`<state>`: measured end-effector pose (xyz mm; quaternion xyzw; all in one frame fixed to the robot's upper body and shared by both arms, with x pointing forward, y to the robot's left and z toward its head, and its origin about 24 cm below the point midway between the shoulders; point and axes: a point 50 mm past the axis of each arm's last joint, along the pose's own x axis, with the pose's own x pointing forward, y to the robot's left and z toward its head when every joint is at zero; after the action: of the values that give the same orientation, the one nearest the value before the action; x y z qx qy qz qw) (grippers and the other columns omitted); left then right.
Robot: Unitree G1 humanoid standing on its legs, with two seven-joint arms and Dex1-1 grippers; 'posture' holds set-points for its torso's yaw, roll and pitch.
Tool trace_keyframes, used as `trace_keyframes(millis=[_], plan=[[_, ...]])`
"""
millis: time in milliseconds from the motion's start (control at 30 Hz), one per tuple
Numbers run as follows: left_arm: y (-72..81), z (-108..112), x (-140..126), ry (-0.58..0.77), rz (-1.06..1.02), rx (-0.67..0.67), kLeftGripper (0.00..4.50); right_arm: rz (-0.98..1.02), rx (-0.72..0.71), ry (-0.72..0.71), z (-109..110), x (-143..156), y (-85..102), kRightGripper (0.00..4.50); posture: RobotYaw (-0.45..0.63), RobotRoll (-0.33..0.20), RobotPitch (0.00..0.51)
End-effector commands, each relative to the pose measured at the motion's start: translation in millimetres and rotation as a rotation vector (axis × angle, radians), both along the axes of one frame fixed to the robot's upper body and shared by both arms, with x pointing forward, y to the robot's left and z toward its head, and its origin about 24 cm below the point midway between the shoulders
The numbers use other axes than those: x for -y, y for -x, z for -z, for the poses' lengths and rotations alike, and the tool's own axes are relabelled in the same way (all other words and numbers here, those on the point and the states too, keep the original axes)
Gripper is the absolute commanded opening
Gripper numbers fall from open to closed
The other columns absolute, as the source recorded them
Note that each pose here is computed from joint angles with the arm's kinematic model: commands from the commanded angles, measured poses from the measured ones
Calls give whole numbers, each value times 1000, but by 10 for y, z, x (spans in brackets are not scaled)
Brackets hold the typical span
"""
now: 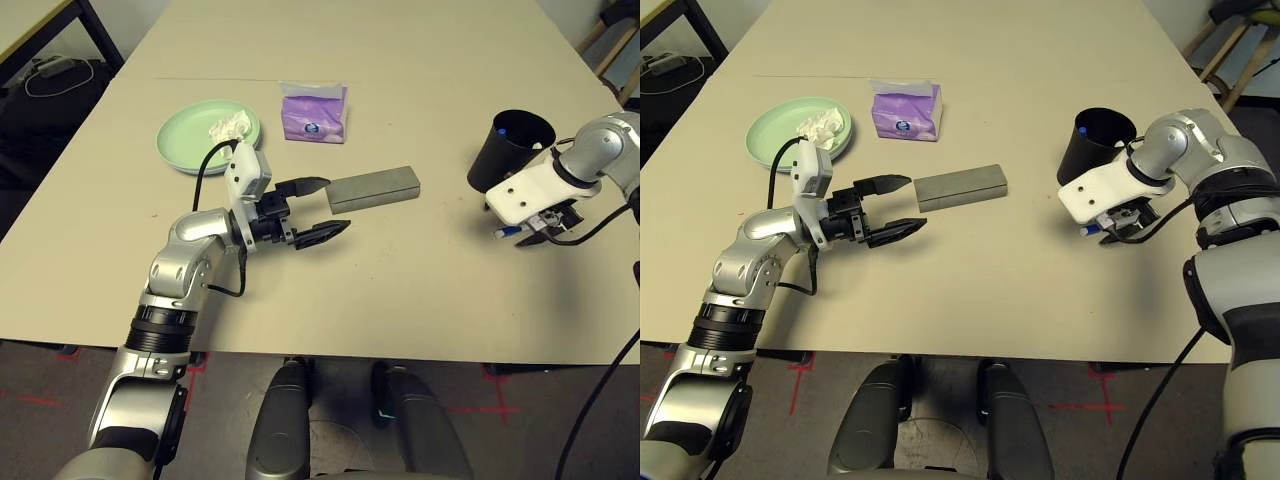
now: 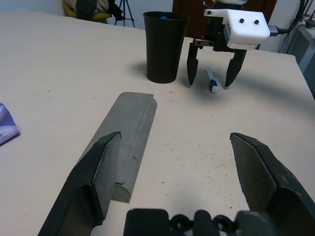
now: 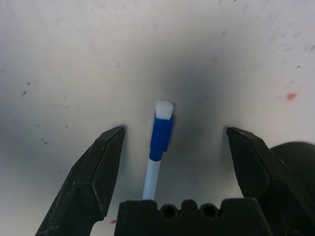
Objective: Organize and tidy the items on the table.
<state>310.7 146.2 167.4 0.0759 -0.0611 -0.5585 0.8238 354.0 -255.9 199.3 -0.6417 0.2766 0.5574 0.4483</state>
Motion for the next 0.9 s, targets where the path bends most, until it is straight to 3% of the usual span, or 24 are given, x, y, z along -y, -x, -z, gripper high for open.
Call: trace_keyframes(millis=[33, 333, 367, 433, 533, 733, 900], plan=[[30, -2, -12, 2, 8, 3, 4500, 31, -33, 10, 11, 52, 20, 4458, 241, 0, 238], [14, -22, 4, 0, 13, 8, 4500, 61, -62, -1, 76, 68, 33, 4458, 236, 0, 235], [12, -25, 5, 0, 13, 9, 4500, 63, -63, -2, 81, 68, 32, 4303, 237, 0, 236], [12, -28, 6, 0, 14, 10, 4500, 64, -64, -2, 88, 68, 33, 3856, 237, 0, 235], [11, -30, 2, -1, 13, 10, 4500, 59, -61, -5, 91, 62, 32, 2796, 240, 0, 234], [10, -22, -9, -3, 9, 9, 4500, 62, -58, -15, 69, 49, 22, 387, 240, 0, 229], [-9, -18, -15, -7, 8, 6, 4500, 104, -105, -78, 13, 47, 29, 320, 229, 0, 213]])
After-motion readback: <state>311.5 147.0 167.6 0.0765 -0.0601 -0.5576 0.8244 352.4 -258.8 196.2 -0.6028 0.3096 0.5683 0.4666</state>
